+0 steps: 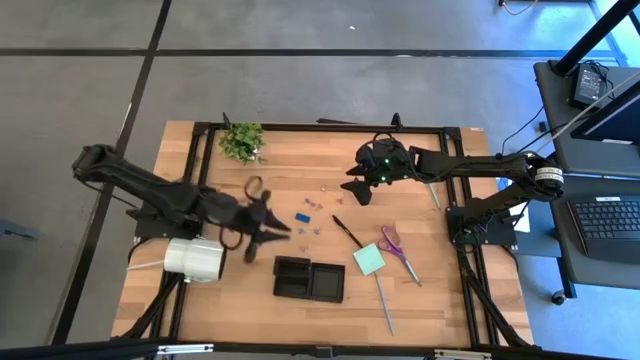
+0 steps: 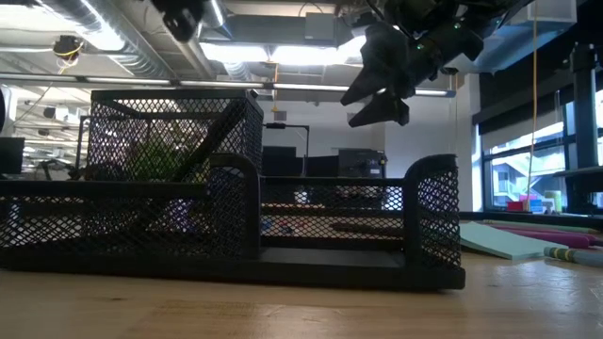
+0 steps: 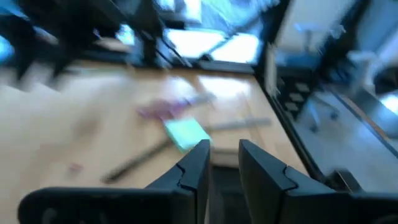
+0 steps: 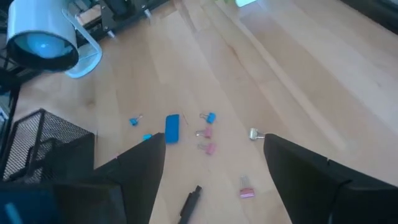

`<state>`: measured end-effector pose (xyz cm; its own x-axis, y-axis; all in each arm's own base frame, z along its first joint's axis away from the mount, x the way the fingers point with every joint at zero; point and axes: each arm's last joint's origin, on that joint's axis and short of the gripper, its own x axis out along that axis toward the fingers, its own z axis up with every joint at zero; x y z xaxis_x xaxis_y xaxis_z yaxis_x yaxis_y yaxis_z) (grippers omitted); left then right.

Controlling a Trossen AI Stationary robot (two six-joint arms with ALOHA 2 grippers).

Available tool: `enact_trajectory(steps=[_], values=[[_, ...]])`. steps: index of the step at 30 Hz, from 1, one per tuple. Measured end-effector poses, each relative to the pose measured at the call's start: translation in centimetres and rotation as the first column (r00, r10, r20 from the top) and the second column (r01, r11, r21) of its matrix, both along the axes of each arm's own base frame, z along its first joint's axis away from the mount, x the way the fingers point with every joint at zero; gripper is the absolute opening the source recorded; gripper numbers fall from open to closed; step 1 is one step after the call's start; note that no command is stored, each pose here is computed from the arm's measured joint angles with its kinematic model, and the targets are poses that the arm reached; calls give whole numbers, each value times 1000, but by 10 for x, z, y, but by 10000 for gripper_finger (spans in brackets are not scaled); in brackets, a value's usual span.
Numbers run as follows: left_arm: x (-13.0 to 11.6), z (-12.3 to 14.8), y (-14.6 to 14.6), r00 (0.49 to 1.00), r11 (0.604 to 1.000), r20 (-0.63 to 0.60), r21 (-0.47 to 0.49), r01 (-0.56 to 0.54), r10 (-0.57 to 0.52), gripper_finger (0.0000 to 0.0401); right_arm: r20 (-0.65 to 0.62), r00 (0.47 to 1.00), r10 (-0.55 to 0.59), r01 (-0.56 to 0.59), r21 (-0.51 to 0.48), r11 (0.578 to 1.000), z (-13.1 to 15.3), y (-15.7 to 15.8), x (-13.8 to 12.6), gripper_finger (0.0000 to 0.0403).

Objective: Pick and place office supplies into organizer
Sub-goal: Put the pen into the desk organizer

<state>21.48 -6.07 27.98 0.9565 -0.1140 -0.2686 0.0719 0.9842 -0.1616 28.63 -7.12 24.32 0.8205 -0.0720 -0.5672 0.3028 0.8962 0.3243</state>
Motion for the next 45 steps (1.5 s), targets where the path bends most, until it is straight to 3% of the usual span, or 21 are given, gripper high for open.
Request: enact_trajectory(steps=[5,10,14,19,26,29,37,45], values=[[-23,19,21,984,983,77,82,-164,158,79,-45,999,-1,-3,-83,997,-1,8,0,275],[-42,17,39,924,912,21,153,-380,381,79,-219,975,-23,-16,-175,984,17,23,2,275],[-47,15,48,871,861,-4,157,-484,491,78,-335,939,-79,42,-116,992,31,32,11,275],[-45,13,53,854,844,-15,160,-512,521,80,-430,891,-145,145,-33,989,28,36,37,275],[-45,11,55,846,837,-25,172,-520,532,77,-651,751,-114,139,-13,990,-20,46,72,275],[-45,10,55,848,839,-39,174,-515,528,80,-692,716,-89,110,-14,994,-41,55,82,275],[-45,9,54,860,855,-54,158,-494,507,75,-704,708,-58,76,-6,997,-72,77,96,275],[-45,9,54,859,856,-56,136,-499,509,76,-672,739,-45,58,-3,998,-86,83,107,275]])
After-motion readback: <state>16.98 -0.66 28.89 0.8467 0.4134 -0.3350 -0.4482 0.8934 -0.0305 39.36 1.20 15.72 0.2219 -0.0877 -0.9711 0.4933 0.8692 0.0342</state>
